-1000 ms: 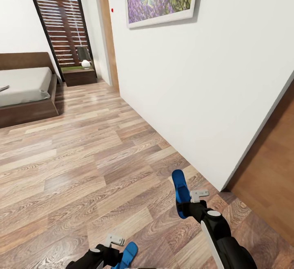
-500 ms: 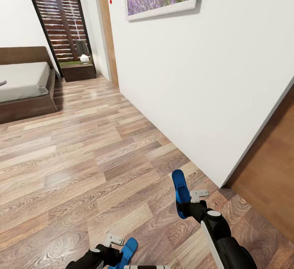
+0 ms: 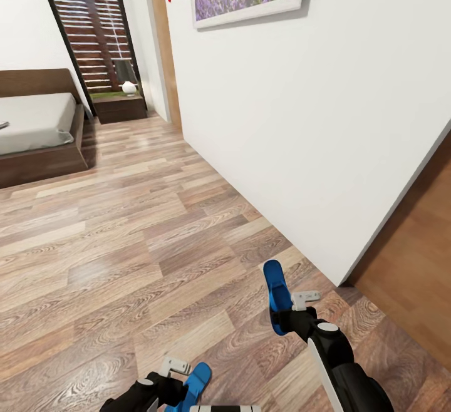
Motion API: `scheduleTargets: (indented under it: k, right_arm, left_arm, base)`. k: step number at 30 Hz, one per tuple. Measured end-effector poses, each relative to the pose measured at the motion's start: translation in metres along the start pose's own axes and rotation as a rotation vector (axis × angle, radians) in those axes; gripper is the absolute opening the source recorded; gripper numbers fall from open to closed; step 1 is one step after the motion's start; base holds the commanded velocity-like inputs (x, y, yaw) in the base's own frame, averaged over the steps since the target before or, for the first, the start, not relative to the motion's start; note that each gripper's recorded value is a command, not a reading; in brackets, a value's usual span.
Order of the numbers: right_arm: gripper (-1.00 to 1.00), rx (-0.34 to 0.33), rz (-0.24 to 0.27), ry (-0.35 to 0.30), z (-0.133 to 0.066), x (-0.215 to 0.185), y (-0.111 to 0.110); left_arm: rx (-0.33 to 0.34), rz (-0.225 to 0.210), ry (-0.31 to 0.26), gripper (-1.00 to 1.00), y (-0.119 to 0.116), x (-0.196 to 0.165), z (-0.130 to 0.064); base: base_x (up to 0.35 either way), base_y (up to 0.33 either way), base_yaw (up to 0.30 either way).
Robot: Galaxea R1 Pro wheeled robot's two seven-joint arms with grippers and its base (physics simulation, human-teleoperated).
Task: In the bedroom, move the book from the bed onto either nightstand, and place the two sandals side by side next to the bed.
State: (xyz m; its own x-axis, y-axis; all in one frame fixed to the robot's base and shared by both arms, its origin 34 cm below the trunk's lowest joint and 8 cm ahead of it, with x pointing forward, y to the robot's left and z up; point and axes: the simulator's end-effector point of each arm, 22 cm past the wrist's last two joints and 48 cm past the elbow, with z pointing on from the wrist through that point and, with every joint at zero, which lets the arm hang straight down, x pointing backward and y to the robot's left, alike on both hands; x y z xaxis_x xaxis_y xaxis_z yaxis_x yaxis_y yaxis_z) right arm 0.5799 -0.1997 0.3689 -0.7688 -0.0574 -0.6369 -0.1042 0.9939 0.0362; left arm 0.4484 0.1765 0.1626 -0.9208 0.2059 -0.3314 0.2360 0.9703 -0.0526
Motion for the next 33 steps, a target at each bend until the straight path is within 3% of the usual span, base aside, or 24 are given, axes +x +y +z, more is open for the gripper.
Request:
scheduleTargets:
  k: [15,24,33]
  right_arm:
    - [-1.0,-0.002,0.003,0.037,0.011,0.016,0.0]
    - [-1.0,-0.004,0.007,0.073,0.022,0.033,0.0]
    - [-1.0,-0.005,0.008,0.081,0.025,0.037,0.0]
  left_arm:
    - [0.007,0.008,0.008,1.0,-0.002,0.009,0.009]
    - [0.022,0.064,0.042,1.0,-0.009,0.025,0.019]
    - [0.031,0.087,0.044,1.0,-0.014,0.025,0.021]
  base:
    - [0.0,0.0,0.0]
    - [0.0,0.0,0.0]
    - [0.0,0.0,0.0]
